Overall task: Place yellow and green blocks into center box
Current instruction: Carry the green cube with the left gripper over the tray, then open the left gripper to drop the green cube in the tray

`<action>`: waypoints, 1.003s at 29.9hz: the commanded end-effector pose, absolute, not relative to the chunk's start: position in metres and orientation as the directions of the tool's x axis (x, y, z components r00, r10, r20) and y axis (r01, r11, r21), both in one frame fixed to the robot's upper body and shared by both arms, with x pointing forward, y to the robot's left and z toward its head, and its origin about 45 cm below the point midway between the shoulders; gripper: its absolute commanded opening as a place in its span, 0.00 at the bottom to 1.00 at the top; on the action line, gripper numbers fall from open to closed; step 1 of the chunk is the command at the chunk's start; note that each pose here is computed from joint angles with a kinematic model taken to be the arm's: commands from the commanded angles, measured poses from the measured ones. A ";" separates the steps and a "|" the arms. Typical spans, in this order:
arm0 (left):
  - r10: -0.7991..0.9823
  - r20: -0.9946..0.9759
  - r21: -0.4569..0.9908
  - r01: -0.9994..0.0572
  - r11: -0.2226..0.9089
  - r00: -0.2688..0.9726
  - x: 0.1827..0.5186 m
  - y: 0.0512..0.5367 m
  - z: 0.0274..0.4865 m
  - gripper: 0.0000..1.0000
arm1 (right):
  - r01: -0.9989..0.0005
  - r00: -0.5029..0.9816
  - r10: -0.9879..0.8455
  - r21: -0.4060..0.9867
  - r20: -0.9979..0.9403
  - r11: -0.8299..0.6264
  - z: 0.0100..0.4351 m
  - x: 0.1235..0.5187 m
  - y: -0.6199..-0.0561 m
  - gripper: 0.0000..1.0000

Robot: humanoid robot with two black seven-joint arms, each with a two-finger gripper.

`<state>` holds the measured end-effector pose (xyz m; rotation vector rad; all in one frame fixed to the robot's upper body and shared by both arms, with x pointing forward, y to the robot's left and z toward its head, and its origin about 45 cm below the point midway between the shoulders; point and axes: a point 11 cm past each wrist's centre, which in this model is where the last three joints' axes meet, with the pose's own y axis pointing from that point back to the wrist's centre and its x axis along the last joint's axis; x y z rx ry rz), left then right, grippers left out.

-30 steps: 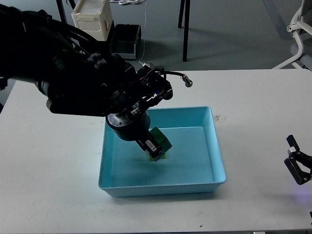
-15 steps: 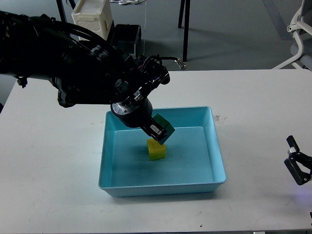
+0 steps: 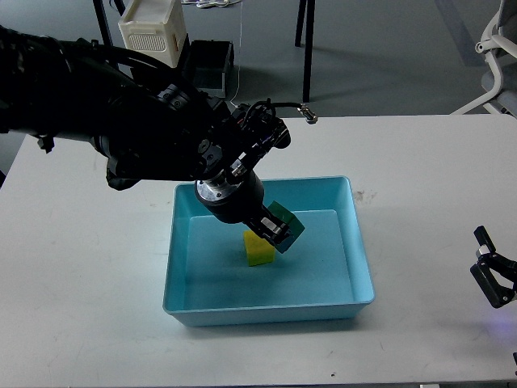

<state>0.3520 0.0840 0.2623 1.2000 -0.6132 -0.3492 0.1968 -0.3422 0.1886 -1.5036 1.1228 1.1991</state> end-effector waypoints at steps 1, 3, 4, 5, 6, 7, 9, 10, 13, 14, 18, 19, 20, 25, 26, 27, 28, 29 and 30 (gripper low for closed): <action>-0.550 0.255 0.939 -0.067 0.338 0.795 0.355 0.087 0.256 0.23 | -0.974 0.123 -0.120 -0.097 -0.985 -0.203 0.188 0.197 -0.341 1.00; -0.548 0.255 0.938 -0.068 0.339 0.797 0.356 0.088 0.255 0.27 | -0.974 0.123 -0.120 -0.097 -0.985 -0.203 0.188 0.197 -0.341 1.00; -0.546 0.257 0.938 -0.071 0.339 0.798 0.357 0.088 0.254 0.32 | -0.974 0.123 -0.120 -0.097 -0.985 -0.203 0.188 0.197 -0.341 1.00; -0.543 0.257 0.937 -0.069 0.342 0.800 0.357 0.089 0.251 0.37 | -0.974 0.124 -0.121 -0.098 -0.985 -0.202 0.188 0.197 -0.342 1.00; -0.539 0.259 0.936 -0.069 0.346 0.802 0.358 0.089 0.249 0.40 | -0.974 0.124 -0.121 -0.098 -0.985 -0.202 0.188 0.197 -0.342 1.00; -0.536 0.259 0.935 -0.070 0.347 0.803 0.359 0.090 0.248 0.41 | -0.974 0.124 -0.121 -0.098 -0.985 -0.202 0.188 0.197 -0.342 1.00; -0.532 0.261 0.933 -0.070 0.352 0.805 0.361 0.090 0.247 0.45 | -0.975 0.124 -0.121 -0.098 -0.985 -0.201 0.189 0.197 -0.342 1.00; -0.531 0.260 0.933 -0.068 0.354 0.806 0.361 0.090 0.245 0.48 | -0.975 0.124 -0.121 -0.098 -0.985 -0.201 0.189 0.197 -0.342 1.00; -0.528 0.260 0.928 -0.059 0.367 0.808 0.362 0.091 0.244 0.54 | -0.974 0.124 -0.121 -0.098 -0.985 -0.202 0.188 0.197 -0.342 1.00; -0.526 0.257 0.926 -0.052 0.373 0.811 0.362 0.092 0.242 0.55 | -0.974 0.124 -0.121 -0.098 -0.985 -0.202 0.188 0.197 -0.342 1.00; -0.526 0.238 0.925 -0.025 0.379 0.817 0.360 0.099 0.237 0.66 | -0.974 0.124 -0.121 -0.098 -0.985 -0.202 0.188 0.197 -0.342 1.00; -0.526 0.237 0.922 -0.018 0.387 0.817 0.359 0.099 0.238 0.70 | -0.974 0.124 -0.121 -0.098 -0.985 -0.202 0.188 0.197 -0.342 1.00; -0.527 0.234 0.918 -0.008 0.396 0.817 0.357 0.097 0.238 0.75 | -0.974 0.124 -0.121 -0.098 -0.985 -0.202 0.188 0.197 -0.342 1.00; -0.530 0.242 0.912 -0.005 0.410 0.813 0.358 0.095 0.243 0.82 | -0.974 0.123 -0.119 -0.097 -0.985 -0.205 0.188 0.197 -0.341 1.00; -0.530 0.242 0.912 -0.005 0.410 0.813 0.358 0.095 0.243 0.83 | -0.974 0.123 -0.119 -0.097 -0.985 -0.205 0.188 0.197 -0.341 1.00; -0.530 0.242 0.912 -0.005 0.410 0.813 0.358 0.095 0.243 0.83 | -0.974 0.123 -0.119 -0.097 -0.985 -0.205 0.188 0.197 -0.341 1.00; -0.530 0.245 0.912 -0.007 0.411 0.812 0.358 0.094 0.243 0.83 | -0.974 0.123 -0.119 -0.097 -0.985 -0.205 0.188 0.197 -0.341 1.00; -0.530 0.247 0.911 -0.009 0.411 0.812 0.358 0.094 0.243 0.84 | -0.974 0.125 -0.119 -0.098 -0.985 -0.205 0.189 0.197 -0.341 1.00; -0.529 0.252 0.910 -0.012 0.415 0.811 0.359 0.093 0.245 0.84 | -0.974 0.124 -0.121 -0.098 -0.985 -0.206 0.189 0.197 -0.341 1.00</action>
